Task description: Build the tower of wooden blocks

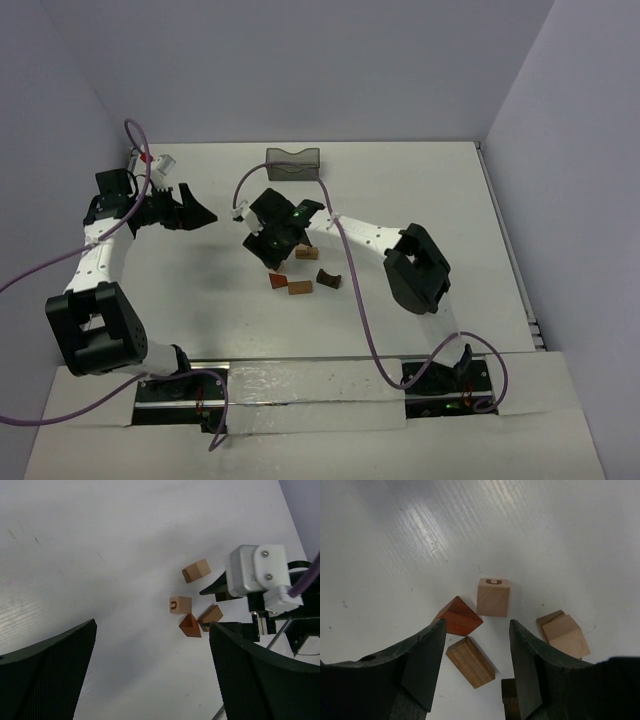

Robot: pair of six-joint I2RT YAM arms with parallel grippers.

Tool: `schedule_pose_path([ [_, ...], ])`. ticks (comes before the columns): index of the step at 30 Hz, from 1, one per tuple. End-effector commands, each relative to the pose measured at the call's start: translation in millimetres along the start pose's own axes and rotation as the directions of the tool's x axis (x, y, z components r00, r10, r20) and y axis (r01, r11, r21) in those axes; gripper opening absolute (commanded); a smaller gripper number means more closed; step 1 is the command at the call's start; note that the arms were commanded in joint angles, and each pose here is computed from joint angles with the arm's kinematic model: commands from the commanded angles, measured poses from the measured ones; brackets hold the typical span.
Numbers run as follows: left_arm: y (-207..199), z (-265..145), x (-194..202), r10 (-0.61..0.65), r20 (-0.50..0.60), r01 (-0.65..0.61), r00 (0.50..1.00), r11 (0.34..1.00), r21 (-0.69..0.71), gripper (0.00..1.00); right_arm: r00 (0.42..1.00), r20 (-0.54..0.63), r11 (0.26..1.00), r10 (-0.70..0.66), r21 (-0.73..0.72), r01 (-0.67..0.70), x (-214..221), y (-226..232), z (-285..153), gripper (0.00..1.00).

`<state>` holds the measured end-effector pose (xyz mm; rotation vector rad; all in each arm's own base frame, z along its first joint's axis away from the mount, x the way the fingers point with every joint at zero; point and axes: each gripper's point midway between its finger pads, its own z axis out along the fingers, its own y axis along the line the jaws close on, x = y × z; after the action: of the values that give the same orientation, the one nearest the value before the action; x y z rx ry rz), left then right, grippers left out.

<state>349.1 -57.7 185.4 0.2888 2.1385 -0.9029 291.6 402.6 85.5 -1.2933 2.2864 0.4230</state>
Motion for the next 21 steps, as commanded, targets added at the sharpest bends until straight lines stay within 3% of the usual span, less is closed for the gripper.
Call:
schedule_pose_path([
  [1, -22.5, -9.3, -6.2, 0.096, 0.035, -0.098, 0.995, 0.993, 0.071, 0.99, 0.999, 0.040, 1.000, -0.011, -0.005, 0.011, -19.2, 1.8, 2.9, 0.61],
  [21, -25.0, -9.6, 1.4, 0.128, 0.036, -0.131, 0.991, 0.988, 0.080, 0.99, 0.999, -0.023, 1.000, -0.028, 0.008, 0.029, 6.1, -9.1, 44.0, 0.62],
])
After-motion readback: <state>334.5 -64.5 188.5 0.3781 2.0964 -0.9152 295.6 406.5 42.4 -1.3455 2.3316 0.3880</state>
